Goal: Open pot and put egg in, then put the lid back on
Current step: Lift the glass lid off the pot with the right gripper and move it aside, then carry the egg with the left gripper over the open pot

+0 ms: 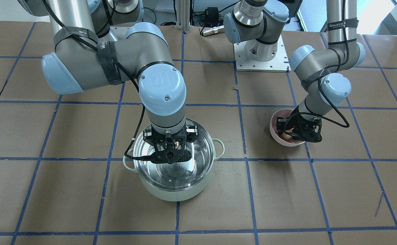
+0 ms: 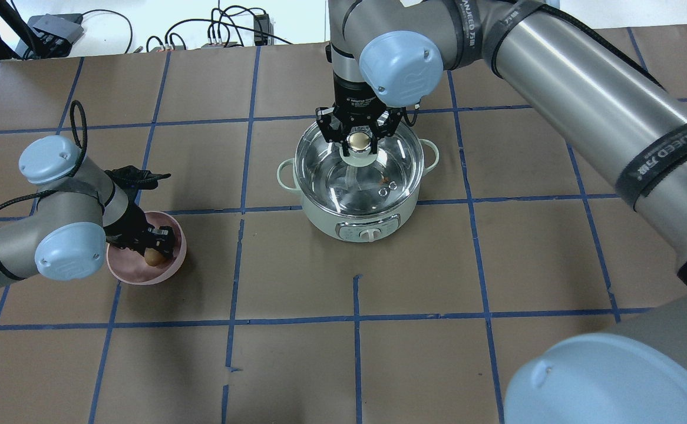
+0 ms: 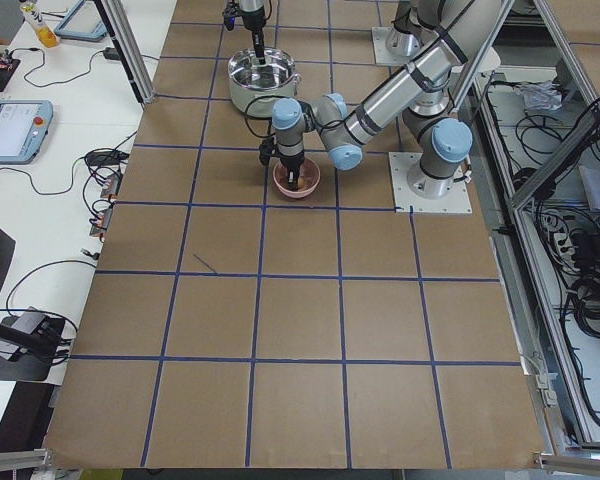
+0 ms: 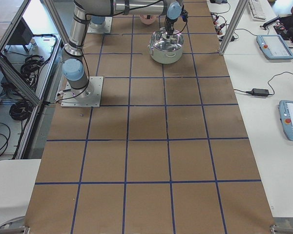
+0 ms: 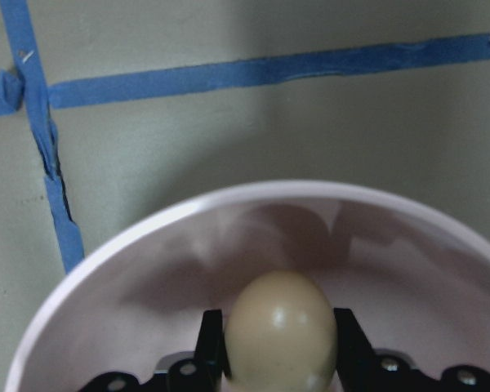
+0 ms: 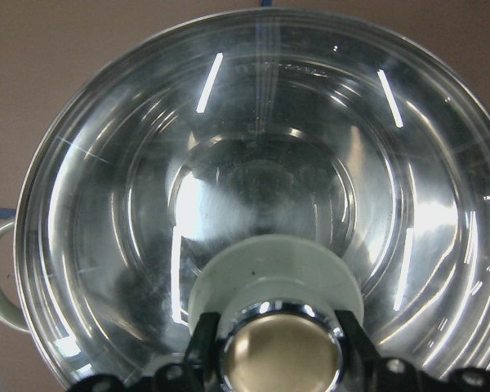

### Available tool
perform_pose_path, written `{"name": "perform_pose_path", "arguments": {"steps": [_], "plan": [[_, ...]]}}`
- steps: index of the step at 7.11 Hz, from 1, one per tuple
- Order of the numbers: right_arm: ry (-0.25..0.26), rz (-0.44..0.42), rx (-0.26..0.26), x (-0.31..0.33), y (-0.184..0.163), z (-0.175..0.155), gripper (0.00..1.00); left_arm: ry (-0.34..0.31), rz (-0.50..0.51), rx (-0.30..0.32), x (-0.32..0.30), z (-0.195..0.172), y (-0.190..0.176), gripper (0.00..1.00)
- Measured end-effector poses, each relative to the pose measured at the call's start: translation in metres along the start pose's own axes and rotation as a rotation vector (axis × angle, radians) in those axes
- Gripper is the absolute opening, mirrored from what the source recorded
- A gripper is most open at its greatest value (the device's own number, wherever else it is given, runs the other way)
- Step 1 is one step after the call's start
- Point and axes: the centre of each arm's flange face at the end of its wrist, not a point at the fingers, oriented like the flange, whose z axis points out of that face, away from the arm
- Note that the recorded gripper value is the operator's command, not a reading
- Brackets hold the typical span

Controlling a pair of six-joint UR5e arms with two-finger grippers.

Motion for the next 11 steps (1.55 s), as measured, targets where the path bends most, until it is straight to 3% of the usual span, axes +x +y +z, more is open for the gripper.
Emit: {"name": "perform_pose_path", "arguments": {"steps": [3,6,9,11], "plan": [[-0.018,0.023,0.022,0.045,0.036,-0.085,0.15,-0.004,-0.001,0.007,0.000,-0.004,-0.001,0.11],[-0.038,0.075,0.005,0.169,0.095,-0.184,0.16,-0.001,0.001,0.002,0.001,-0.033,-0.016,0.11],[-0.047,0.008,-0.023,0.200,0.127,-0.199,0.16,0.005,-0.002,0.000,0.024,-0.096,-0.036,0.11],[-0.041,-0.046,-0.040,0.203,0.140,-0.197,0.16,-0.009,-0.031,0.036,0.076,-0.144,-0.056,0.11]]}}
